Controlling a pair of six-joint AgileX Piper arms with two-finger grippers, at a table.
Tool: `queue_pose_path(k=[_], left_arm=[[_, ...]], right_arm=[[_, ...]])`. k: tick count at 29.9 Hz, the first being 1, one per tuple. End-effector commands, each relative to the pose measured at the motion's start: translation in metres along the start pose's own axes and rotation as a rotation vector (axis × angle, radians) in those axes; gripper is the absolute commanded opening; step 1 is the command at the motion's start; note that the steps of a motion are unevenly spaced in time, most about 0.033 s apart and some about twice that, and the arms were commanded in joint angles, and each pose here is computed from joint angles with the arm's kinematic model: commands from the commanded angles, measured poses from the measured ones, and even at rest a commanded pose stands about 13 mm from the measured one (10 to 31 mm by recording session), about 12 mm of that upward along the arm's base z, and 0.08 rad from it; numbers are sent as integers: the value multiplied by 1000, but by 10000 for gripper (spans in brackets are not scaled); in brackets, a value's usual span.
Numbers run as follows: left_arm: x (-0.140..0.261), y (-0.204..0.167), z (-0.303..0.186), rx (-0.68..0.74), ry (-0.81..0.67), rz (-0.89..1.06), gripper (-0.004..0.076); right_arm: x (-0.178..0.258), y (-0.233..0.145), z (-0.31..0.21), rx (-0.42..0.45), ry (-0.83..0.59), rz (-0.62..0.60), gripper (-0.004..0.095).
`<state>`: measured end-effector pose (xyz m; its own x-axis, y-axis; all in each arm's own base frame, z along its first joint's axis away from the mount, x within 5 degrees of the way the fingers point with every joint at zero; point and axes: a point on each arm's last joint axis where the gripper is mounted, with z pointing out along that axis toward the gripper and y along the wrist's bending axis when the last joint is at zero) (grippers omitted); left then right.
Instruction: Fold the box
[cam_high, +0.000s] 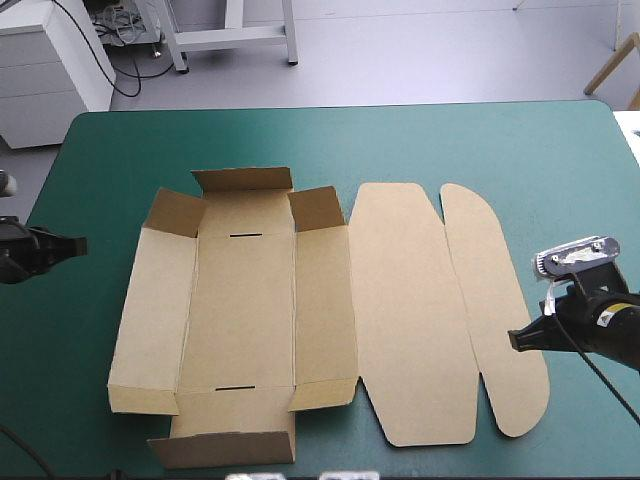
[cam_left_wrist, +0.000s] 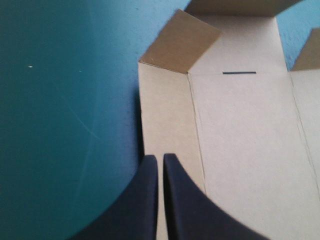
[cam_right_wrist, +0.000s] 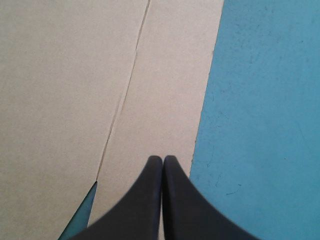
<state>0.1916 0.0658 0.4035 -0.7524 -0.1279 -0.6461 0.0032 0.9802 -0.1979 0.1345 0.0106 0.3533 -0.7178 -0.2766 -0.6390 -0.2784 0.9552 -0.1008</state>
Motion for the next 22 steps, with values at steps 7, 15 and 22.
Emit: queue_pose_path(k=[7,15,22], left_arm=[[-5,55,10,18,4,-172,19],[-4,70,22,-19,51,-243,5],[-2,69,22,-18,73,-249,187]], right_arm=[[-9,-3,-9,34,-89,5,-19],[-9,-3,-9,33,-89,4,-19],[-9,-3,-9,34,-91,4,-19]])
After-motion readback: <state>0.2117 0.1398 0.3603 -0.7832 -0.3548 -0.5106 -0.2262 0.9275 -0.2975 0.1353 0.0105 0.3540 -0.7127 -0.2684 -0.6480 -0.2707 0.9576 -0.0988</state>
